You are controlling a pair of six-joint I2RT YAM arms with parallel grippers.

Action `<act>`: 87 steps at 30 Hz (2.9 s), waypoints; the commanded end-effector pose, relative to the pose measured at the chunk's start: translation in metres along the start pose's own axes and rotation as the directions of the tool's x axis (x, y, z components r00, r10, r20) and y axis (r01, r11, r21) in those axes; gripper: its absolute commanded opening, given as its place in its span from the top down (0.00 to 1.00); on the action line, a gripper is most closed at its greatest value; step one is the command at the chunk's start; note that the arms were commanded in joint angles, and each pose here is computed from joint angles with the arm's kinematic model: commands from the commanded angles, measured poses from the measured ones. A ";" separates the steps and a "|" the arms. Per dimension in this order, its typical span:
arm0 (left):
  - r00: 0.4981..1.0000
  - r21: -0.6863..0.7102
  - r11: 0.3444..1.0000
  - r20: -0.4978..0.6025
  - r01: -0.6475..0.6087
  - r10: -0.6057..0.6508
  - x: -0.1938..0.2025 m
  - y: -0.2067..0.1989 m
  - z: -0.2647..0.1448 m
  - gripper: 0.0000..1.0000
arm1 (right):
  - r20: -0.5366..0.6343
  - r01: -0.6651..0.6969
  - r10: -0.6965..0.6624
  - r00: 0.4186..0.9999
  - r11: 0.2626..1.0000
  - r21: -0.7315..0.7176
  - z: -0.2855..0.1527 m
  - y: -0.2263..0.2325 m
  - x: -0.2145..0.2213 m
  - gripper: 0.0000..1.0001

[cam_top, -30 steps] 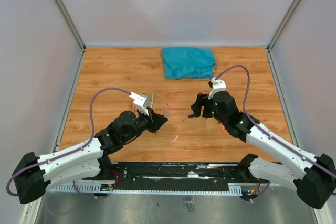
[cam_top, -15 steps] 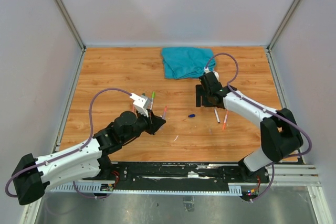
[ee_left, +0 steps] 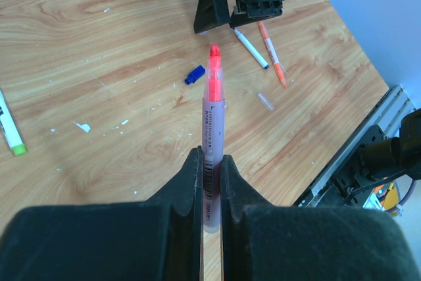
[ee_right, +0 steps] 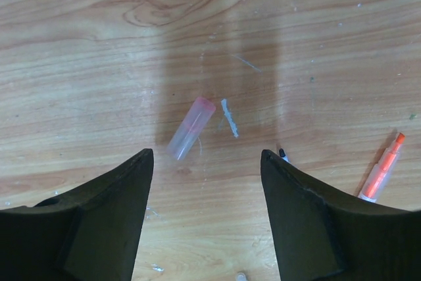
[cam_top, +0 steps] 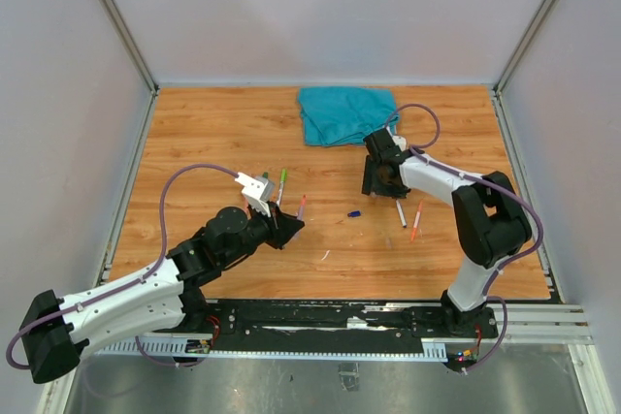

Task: Insert the pens into the pen caps
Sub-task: Pick up the pen cap from the center of the board, then place the pen cap at the center of the board.

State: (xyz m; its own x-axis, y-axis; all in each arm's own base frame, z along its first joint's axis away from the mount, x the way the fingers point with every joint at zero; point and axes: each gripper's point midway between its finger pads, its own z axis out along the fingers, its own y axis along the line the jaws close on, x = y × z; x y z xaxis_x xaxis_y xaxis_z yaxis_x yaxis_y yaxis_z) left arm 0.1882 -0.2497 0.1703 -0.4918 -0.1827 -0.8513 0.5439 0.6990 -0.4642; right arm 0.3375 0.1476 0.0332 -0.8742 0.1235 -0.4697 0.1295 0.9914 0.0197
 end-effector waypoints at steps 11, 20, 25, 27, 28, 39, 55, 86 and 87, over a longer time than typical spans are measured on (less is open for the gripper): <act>1.000 -0.006 1.000 0.006 0.008 -0.008 -0.001 0.000 -0.001 1.00 | -0.064 -0.038 0.042 0.997 0.998 0.058 0.021 -0.012 0.008 0.39; 1.000 -0.016 1.000 0.008 0.013 -0.013 0.000 0.003 -0.002 0.99 | -0.076 -0.027 0.032 0.997 0.998 0.061 0.022 -0.015 0.014 0.62; 1.000 -0.022 1.000 0.008 0.013 -0.013 0.000 0.004 -0.002 0.99 | -0.065 -0.020 0.024 0.998 0.998 0.055 0.021 -0.015 0.013 0.70; 1.000 -0.023 1.000 0.008 0.014 -0.014 0.000 0.004 -0.002 0.99 | -0.070 -0.007 0.010 0.997 0.999 0.039 0.021 -0.014 0.014 0.73; 1.000 -0.024 1.000 0.007 0.014 -0.014 0.001 0.005 -0.002 0.99 | -0.072 -0.001 0.003 0.997 1.000 0.025 0.020 -0.012 0.015 0.75; 1.000 -0.034 0.999 0.009 0.009 -0.009 -0.003 0.005 -0.003 1.00 | 0.030 0.088 -0.084 0.996 0.987 -0.135 -0.005 -0.001 0.008 0.90; 0.993 -0.149 0.989 0.118 -0.001 0.019 -0.049 0.015 -0.027 0.99 | 0.572 0.616 -0.230 0.787 0.253 -0.746 -0.156 0.108 0.052 0.99; 0.960 -0.253 0.967 0.270 -0.004 0.075 -0.121 0.019 -0.098 0.99 | 0.371 0.884 -0.900 0.229 0.033 -0.467 -0.090 0.112 0.158 0.99; 0.960 -0.261 0.965 0.268 -0.006 0.079 -0.120 0.021 -0.099 0.99 | 0.364 0.884 -0.905 0.221 0.028 -0.466 -0.088 0.112 0.159 0.99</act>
State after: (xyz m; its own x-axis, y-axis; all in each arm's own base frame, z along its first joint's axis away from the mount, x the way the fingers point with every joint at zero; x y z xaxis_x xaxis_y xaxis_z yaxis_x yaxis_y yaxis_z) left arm 0.1917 -0.1584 0.2769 -0.2828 -0.3140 -0.9063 0.3748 0.8336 -0.4057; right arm 0.1726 0.2846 0.0390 -0.1905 -0.8482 -0.4942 -0.9789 0.2023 0.0300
